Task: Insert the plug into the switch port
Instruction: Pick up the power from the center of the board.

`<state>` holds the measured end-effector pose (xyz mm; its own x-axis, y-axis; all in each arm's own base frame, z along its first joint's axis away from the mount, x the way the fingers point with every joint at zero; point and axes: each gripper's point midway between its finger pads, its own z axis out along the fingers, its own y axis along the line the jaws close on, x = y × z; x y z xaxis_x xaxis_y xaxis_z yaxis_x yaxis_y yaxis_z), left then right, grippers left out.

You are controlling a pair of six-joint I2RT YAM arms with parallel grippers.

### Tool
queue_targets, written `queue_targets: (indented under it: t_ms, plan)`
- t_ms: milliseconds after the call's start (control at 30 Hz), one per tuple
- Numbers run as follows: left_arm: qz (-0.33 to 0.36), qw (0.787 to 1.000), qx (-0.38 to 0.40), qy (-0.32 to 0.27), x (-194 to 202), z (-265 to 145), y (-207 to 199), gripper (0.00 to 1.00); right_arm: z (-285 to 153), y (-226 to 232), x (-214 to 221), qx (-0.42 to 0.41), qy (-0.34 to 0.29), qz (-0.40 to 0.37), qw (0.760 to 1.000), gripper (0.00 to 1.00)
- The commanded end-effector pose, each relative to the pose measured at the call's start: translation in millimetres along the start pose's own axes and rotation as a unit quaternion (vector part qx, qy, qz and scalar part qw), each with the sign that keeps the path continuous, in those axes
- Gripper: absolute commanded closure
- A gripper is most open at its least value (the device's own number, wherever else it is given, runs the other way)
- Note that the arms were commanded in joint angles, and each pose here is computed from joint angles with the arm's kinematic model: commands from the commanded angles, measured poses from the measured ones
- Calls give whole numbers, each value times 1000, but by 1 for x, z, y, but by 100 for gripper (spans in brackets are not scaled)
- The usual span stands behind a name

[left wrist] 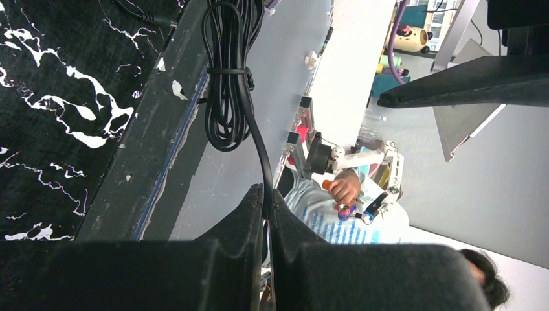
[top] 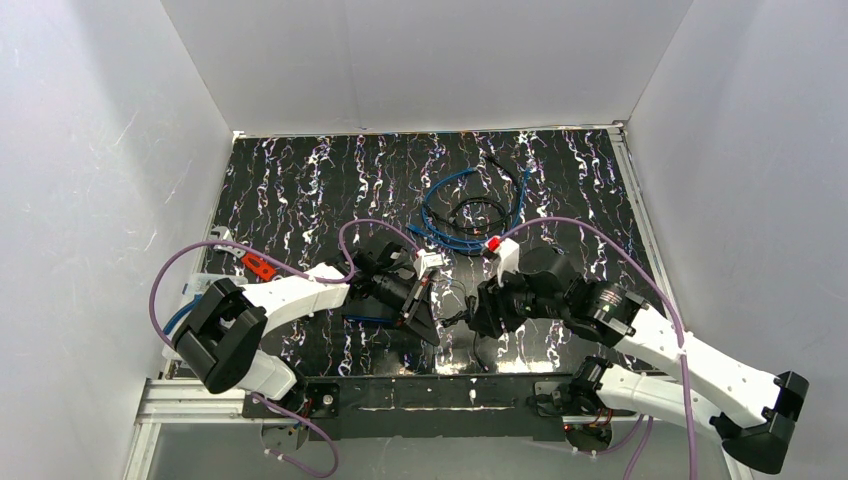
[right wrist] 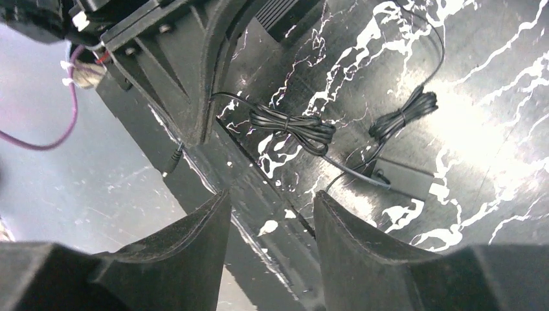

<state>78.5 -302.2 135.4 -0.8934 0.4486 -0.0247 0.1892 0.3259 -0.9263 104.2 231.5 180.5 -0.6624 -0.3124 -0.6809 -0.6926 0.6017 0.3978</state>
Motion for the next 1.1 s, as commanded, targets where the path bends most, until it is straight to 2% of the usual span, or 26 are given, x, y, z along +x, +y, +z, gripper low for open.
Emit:
queue_targets:
  t_ms: [0, 100, 267, 467, 667, 1067]
  plan:
    - [22, 999, 27, 15, 10, -4, -14, 100, 3, 18, -29, -59, -48, -137, 988, 43]
    - [26, 999, 35, 19, 12, -5, -18, 100, 7, 24, -36, -78, -70, -205, 973, 43]
    - [29, 998, 44, 24, 15, -6, -23, 100, 10, 38, -43, -115, -114, -331, 930, 42]
    - [32, 998, 53, 30, 18, -9, -27, 100, 23, 37, -41, -126, -105, -424, 891, 42]
    - [34, 997, 60, 35, 22, -10, -30, 100, 32, 41, -41, -141, -105, -467, 866, 43]
    - [30, 996, 64, 45, 25, -10, -29, 100, 46, 61, -34, -195, -86, -477, 853, 52]
